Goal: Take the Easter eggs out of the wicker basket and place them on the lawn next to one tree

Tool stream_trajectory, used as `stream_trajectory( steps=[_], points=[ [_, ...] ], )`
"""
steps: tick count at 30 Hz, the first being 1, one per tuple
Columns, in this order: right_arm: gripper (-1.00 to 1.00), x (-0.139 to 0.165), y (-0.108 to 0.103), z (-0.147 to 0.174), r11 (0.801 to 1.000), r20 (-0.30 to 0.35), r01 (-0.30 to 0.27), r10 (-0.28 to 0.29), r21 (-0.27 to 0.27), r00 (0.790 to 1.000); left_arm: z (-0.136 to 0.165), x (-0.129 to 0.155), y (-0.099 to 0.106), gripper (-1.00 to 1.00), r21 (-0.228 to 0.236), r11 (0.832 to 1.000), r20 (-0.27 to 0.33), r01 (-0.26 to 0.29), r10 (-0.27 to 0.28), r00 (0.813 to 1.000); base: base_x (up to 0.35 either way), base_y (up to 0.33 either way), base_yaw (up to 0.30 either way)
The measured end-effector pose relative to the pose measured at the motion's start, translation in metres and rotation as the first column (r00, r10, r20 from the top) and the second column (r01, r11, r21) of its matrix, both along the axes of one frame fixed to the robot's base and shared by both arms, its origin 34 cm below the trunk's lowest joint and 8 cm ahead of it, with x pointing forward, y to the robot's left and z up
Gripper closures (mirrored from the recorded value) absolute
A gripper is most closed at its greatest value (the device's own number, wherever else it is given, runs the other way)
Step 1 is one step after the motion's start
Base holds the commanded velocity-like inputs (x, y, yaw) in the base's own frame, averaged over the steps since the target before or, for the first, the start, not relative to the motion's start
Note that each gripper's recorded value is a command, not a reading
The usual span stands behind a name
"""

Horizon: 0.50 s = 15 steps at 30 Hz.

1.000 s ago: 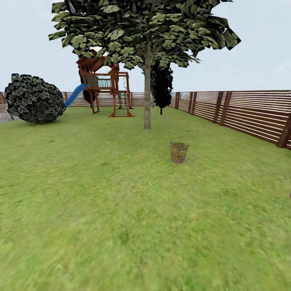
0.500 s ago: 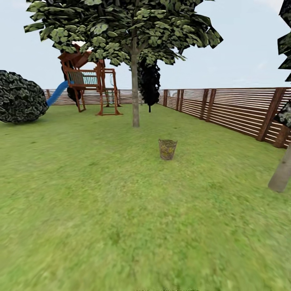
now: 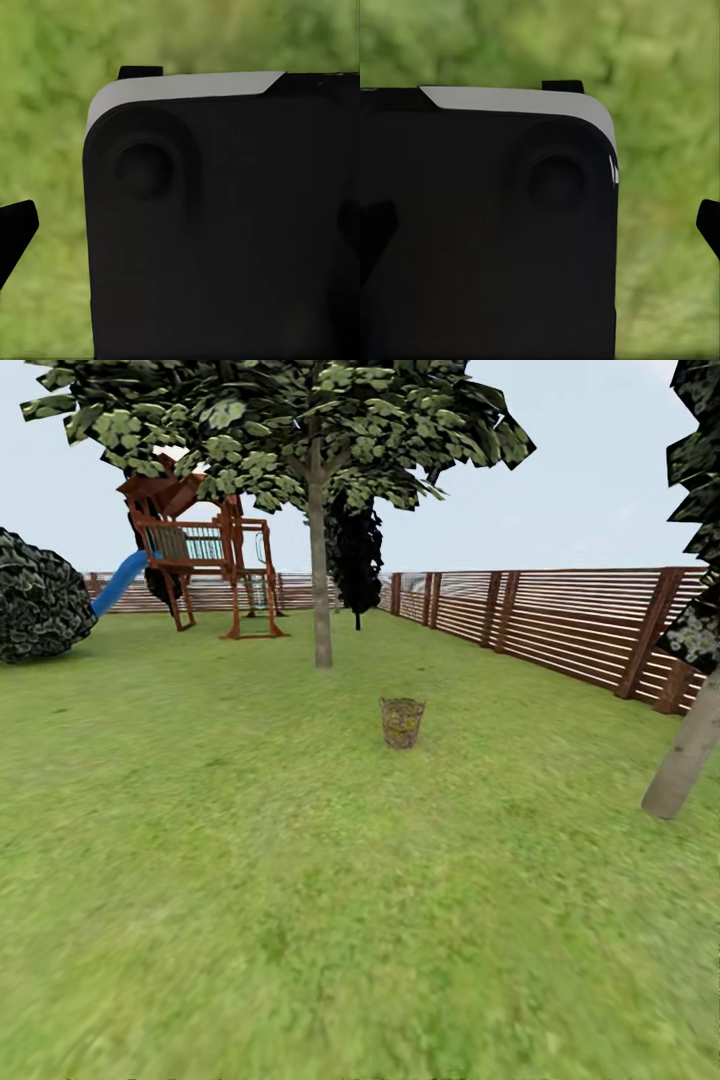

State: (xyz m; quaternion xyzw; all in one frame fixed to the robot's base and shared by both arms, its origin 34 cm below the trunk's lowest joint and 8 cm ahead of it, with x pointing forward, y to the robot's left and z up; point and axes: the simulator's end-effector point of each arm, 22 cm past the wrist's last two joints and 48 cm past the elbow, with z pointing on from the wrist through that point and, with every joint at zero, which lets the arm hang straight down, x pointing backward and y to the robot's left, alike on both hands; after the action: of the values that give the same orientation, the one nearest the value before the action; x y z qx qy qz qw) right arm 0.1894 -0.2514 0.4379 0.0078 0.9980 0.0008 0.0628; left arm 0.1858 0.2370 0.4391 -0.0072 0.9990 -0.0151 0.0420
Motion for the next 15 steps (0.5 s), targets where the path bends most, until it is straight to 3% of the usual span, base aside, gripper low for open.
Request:
stream_trajectory(
  steps=[15],
  points=[
    [-1.0,-0.0099,-0.0028,-0.0011,1.0,-0.025,0.002,-0.002,-0.003,1.0,-0.001,-0.0089,-0.0001,-1.0,0.0,1.0,-0.024,0.001,-0.001,1.0,0.0,0.0,-0.002]
  ],
)
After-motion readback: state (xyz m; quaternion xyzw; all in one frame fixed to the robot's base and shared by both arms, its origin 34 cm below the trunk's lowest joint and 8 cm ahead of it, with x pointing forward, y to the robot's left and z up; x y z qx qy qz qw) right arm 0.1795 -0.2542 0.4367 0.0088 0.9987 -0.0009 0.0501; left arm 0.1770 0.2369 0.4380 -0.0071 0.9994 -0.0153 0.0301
